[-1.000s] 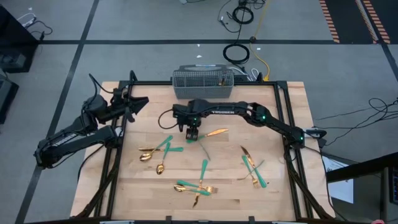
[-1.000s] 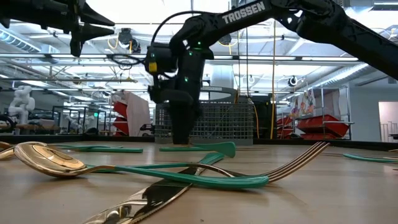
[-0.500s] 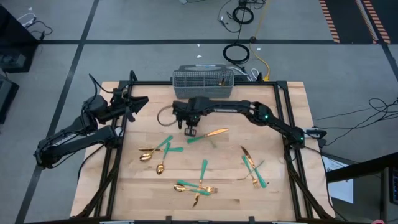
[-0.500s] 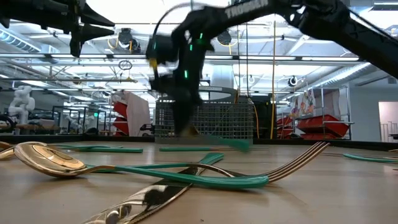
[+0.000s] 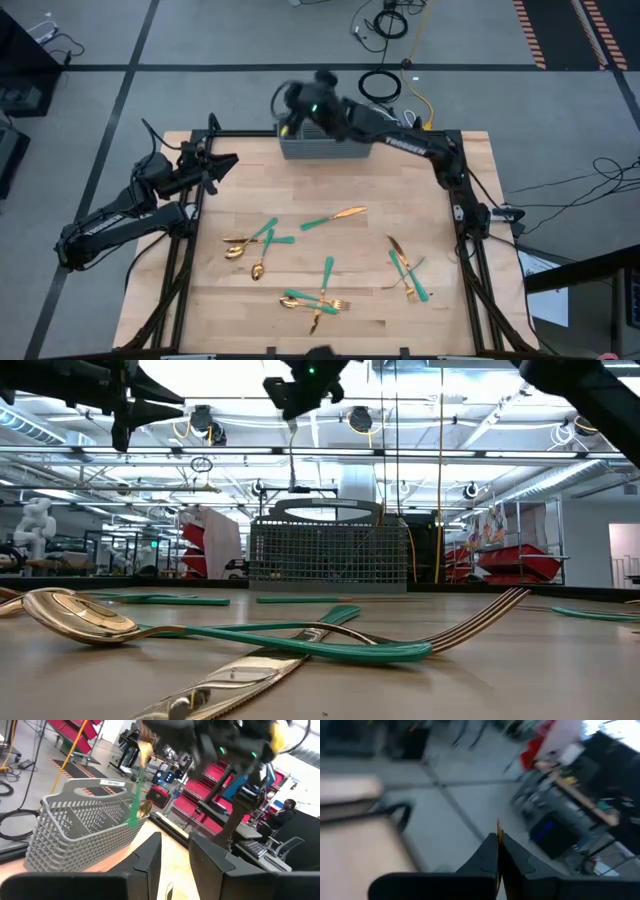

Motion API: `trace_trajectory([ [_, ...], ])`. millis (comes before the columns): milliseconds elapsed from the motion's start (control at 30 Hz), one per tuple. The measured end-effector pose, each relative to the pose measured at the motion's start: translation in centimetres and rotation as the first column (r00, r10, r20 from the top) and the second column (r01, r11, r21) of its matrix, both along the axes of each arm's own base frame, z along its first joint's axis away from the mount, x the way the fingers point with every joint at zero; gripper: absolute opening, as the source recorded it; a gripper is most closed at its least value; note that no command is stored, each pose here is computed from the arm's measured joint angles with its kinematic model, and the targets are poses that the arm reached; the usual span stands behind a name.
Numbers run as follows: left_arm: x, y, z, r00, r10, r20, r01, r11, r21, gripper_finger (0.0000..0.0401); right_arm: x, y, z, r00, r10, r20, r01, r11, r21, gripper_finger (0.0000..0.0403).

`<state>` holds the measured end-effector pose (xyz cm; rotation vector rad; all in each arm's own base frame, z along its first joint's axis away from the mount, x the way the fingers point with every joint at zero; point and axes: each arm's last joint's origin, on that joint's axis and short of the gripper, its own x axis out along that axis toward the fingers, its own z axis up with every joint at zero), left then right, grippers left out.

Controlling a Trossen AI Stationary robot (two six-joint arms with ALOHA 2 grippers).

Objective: Sort silverware
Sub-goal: Put the green fork into the gray silverware organizer

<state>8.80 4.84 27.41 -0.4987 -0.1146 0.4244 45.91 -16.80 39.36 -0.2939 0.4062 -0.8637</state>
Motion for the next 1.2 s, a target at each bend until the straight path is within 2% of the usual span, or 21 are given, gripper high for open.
trace_trajectory([
  [100,0.0,0.0,0.0,1.000,0.000,0.000,0.000,1.000,0.000,0.0102,-0.7,-2.3,-0.1,0.998,-0.057,0.019,0.057,0.998,-0.007,0.0000],
  [233,0.0,0.0,0.0,1.000,0.000,-0.010,0.000,1.000,0.022,0.0102,-0.8,-4.6,-1.0,0.997,-0.057,0.050,0.056,0.998,0.009,0.0000],
  [367,0.0,0.0,0.0,1.000,0.008,-0.011,-0.007,1.000,0.022,0.0102,-0.4,-6.1,-3.2,0.995,-0.099,-0.010,0.099,0.995,0.015,0.0000],
  [533,0.0,0.0,0.0,1.000,0.009,-0.014,-0.008,1.000,0.022,0.0102,-0.6,-7.2,-4.3,0.991,-0.132,-0.022,0.134,0.989,0.060,0.0000],
  [833,0.0,0.1,-0.3,0.999,0.022,-0.043,-0.021,1.000,0.006,0.0102,-0.1,-7.5,-8.7,0.986,-0.139,-0.092,0.150,0.982,0.118,0.0000],
  [1000,0.0,0.1,-0.4,0.998,0.022,-0.051,-0.022,1.000,0.000,0.0102,0.1,-7.3,-9.7,0.985,-0.146,-0.087,0.157,0.979,0.130,0.0000],
  [1200,0.0,0.1,-0.4,0.998,0.022,-0.051,-0.022,1.000,0.000,0.0102,0.0,-7.2,-10.9,0.982,-0.135,-0.136,0.154,0.977,0.146,0.0003],
])
